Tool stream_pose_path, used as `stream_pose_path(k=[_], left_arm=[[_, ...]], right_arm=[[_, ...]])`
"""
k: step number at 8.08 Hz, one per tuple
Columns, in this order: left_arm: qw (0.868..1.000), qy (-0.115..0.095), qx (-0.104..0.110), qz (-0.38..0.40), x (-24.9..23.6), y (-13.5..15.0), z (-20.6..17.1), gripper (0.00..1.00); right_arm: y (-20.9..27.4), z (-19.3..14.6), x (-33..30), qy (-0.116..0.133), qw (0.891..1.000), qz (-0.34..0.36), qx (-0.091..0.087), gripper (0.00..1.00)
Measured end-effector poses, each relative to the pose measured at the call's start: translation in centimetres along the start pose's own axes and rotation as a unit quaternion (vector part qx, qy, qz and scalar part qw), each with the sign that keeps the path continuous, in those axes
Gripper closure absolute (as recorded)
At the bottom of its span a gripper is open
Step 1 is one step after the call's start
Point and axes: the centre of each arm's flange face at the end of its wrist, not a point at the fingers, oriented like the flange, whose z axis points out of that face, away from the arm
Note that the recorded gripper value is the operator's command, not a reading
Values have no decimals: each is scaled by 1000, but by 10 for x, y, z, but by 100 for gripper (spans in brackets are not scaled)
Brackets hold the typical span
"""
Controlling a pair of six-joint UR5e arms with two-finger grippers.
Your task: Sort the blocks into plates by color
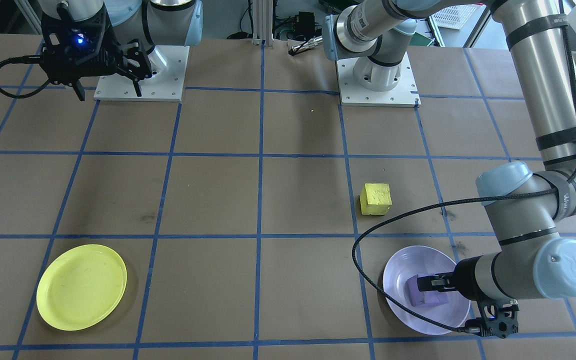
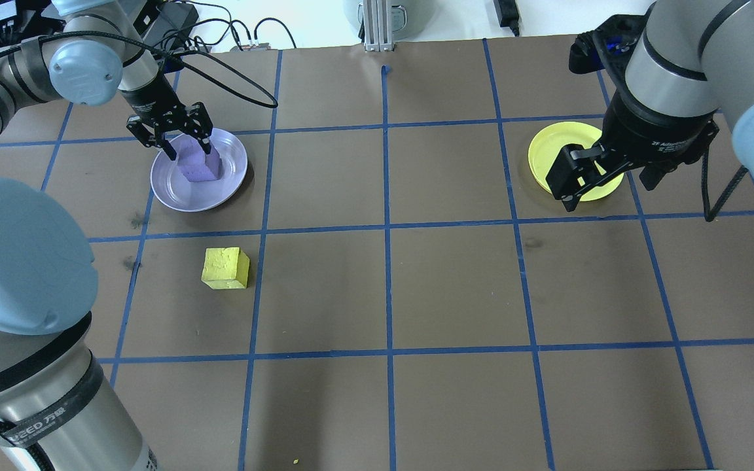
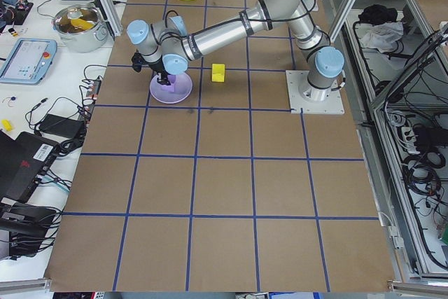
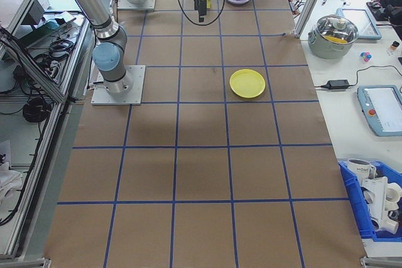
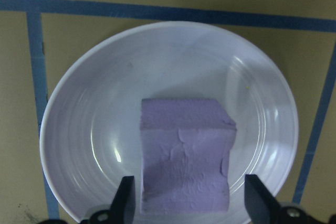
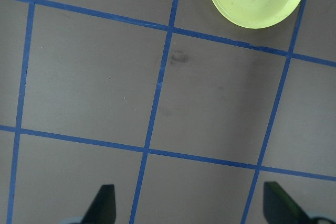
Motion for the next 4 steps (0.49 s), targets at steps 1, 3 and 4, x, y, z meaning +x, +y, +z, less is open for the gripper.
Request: stream_pose_path(k=[1,3,4], left_arm=[[1000,0,0,-4,5,0,0,0],[1000,-3,8,-1,17,4,-9,0],[1000,-6,17,8,34,12,-25,0]], right_arm=[[0,0,0,0,1000,-1,0,0],[0,0,0,0,1000,0,-1,0],[0,0,0,0,1000,0,0,0]])
